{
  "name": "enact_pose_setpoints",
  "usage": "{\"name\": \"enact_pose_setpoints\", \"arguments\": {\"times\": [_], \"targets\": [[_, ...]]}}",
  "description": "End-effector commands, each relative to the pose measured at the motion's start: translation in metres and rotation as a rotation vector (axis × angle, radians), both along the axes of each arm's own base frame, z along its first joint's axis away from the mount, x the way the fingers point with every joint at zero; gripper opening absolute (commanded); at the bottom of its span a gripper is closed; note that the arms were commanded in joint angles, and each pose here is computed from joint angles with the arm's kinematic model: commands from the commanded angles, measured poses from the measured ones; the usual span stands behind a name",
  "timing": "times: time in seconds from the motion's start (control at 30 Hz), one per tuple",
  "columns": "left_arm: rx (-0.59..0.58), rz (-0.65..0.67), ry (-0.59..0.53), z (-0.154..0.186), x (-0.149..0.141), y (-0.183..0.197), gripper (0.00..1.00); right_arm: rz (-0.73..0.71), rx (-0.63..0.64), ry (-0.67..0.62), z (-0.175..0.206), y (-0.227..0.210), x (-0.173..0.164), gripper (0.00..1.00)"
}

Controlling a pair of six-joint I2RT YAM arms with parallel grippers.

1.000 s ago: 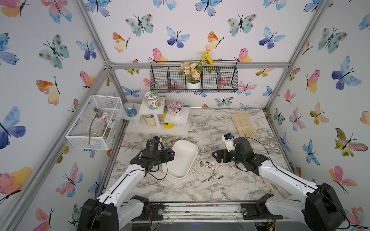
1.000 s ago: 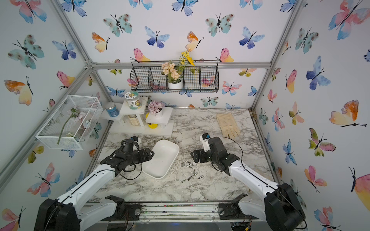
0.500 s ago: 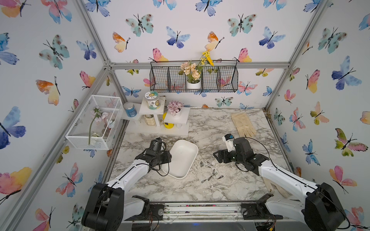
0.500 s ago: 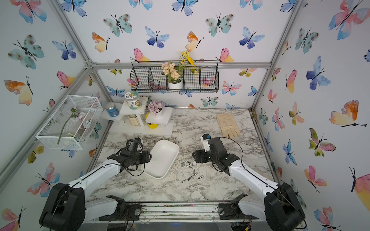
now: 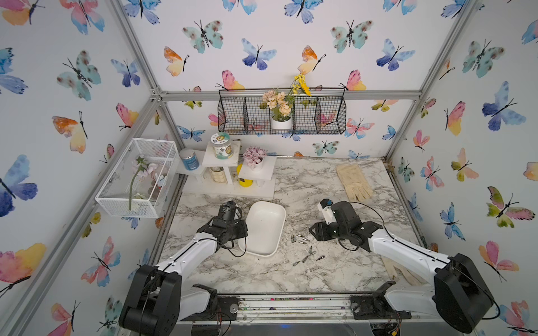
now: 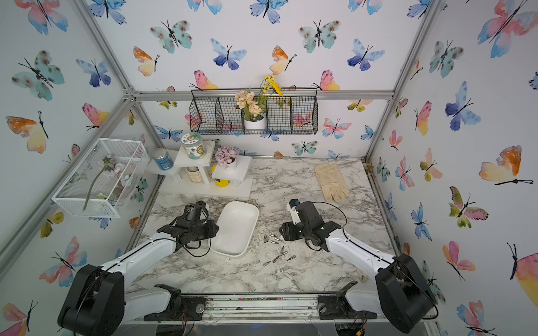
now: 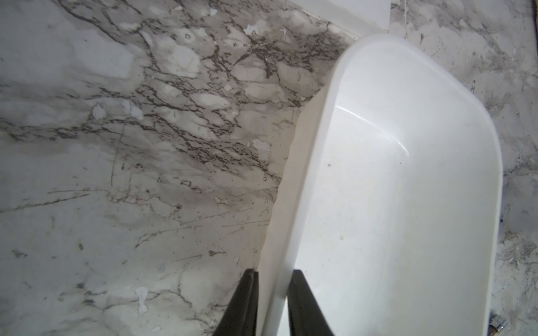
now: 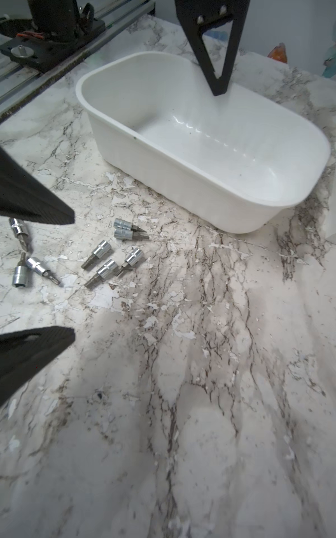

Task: Put the bit on the desktop into the storage box
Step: Adjust the storage box at the center of the board.

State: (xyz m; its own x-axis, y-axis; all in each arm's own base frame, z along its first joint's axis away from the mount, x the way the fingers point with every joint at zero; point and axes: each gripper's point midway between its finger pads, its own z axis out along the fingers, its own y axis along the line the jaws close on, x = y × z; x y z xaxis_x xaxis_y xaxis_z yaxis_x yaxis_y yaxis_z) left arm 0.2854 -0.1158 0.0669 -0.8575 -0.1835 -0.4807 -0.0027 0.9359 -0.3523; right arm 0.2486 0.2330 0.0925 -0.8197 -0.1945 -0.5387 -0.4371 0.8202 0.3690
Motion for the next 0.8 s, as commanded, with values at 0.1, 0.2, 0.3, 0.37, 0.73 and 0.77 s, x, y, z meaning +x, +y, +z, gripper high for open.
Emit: {"name": "enact_pose_setpoints", "arguments": {"times": [0.1,0.2,0.3,0.37,0.73,0.77], "targets": [[-0.003,0.018,-0.019,0.004,-0.001,0.002,0.19,0.055,-0.047,0.017,-0.003,0.028,-0.011,0.55],[-0.004,0.021,-0.021,0.004,-0.001,0.002,0.18,0.082,-0.089,0.035,-0.012,0.039,-0.020,0.54],[-0.009,0.020,-0.019,0.004,-0.002,0.001,0.16,0.099,-0.143,0.022,-0.020,0.050,-0.026,0.51],[-0.012,0.021,-0.020,0.005,-0.002,0.001,0.16,0.094,-0.168,0.022,-0.025,0.054,-0.026,0.48],[-0.026,0.029,-0.034,0.010,-0.003,0.001,0.23,0.103,-0.215,0.038,-0.044,0.081,-0.017,0.37],[-0.027,0.029,-0.034,0.010,-0.004,0.001,0.23,0.091,-0.231,0.038,-0.045,0.079,-0.015,0.37]]}}
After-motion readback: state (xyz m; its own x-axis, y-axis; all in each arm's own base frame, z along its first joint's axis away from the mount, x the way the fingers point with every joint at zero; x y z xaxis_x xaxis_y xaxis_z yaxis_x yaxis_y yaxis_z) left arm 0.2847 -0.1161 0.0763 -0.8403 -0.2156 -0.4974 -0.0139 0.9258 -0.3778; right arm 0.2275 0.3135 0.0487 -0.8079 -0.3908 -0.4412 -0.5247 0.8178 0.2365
